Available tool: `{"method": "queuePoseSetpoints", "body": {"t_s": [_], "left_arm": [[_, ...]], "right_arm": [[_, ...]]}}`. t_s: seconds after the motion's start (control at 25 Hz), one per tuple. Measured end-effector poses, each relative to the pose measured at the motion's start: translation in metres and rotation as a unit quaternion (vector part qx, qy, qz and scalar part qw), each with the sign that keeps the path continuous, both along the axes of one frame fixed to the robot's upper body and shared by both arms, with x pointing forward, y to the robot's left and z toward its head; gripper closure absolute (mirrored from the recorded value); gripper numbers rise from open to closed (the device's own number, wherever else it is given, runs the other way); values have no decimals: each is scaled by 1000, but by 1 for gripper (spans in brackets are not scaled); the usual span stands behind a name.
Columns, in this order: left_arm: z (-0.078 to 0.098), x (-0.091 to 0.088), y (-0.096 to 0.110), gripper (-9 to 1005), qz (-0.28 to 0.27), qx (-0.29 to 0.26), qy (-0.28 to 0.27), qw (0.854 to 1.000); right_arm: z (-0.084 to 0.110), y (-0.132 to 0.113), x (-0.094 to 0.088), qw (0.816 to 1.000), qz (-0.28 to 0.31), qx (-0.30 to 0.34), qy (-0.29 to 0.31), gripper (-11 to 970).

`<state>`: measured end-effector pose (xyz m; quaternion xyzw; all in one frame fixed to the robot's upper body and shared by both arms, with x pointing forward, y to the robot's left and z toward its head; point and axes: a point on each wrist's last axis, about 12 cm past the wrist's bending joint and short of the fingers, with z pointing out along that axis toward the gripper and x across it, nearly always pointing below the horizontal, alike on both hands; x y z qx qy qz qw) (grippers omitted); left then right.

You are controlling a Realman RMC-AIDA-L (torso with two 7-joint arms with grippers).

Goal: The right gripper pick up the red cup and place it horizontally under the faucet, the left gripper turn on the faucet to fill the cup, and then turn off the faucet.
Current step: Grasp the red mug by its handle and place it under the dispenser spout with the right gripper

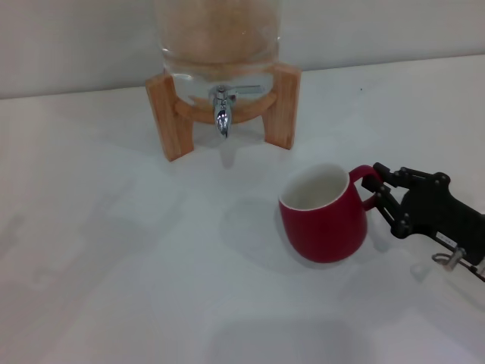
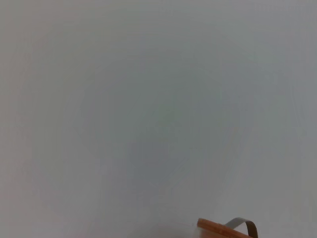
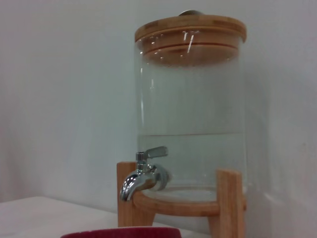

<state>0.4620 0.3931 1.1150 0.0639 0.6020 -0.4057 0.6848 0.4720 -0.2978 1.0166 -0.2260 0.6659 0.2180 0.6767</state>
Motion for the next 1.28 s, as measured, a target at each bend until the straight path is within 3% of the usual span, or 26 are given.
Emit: {"method": "queuePoseSetpoints", "body": {"t_s": [0.44, 1.28], "left_arm": [[-1, -2, 1, 122, 1, 0, 1, 1000], [-1, -2, 0, 122, -2, 1, 2, 1000]], "right_arm": [[1, 31, 23, 1000, 25, -13, 2, 808], [2, 46, 45, 999, 26, -23, 25, 809]]}}
